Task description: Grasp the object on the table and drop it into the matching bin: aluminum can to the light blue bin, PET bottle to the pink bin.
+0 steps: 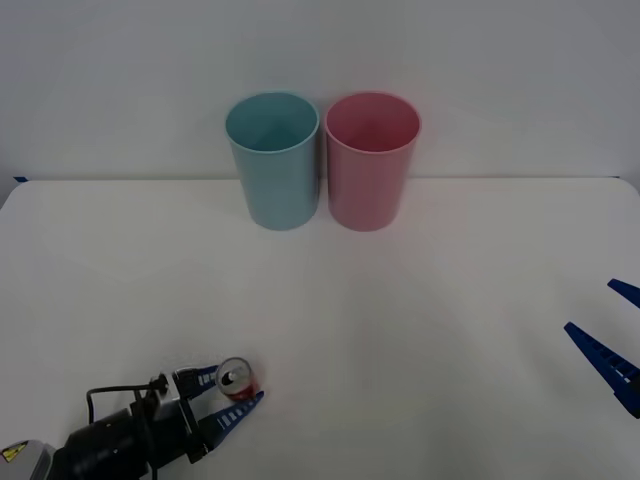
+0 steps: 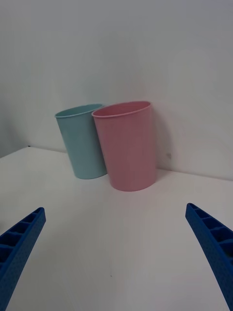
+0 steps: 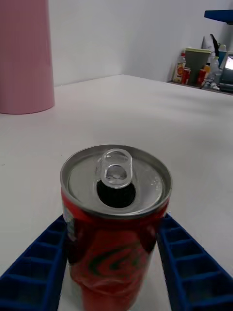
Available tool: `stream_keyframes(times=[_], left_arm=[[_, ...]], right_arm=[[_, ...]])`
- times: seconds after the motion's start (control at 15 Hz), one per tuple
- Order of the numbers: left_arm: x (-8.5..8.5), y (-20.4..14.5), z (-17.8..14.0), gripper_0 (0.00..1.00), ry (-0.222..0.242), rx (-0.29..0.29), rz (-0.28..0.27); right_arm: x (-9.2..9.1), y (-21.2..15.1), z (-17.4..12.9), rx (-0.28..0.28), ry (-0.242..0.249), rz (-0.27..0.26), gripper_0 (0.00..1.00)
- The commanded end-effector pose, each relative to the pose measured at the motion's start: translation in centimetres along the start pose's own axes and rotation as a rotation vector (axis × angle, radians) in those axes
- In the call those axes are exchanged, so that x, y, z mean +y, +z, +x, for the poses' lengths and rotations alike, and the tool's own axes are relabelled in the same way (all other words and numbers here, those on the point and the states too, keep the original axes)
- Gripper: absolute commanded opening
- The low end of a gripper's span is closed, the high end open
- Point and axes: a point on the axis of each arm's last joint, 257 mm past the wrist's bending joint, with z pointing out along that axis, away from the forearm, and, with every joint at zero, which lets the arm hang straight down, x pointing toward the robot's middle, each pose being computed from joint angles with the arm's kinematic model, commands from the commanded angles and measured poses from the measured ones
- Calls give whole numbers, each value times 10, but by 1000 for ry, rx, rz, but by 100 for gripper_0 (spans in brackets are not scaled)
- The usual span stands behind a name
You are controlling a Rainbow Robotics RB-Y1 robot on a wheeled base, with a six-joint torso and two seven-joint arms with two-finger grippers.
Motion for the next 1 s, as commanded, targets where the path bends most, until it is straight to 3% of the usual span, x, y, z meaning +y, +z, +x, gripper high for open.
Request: stream_keyframes(times=[0.07,0.6,1.0], left_arm=[[-1,2,-1,0,1,-2,7],[15,4,-9,0,1,-16,-22],[52,-19,-37,0,-15,-85,-113]], right_arm=[[0,0,0,0,0,0,100],[0,0,0,0,0,0,100],[0,0,0,0,0,0,100]])
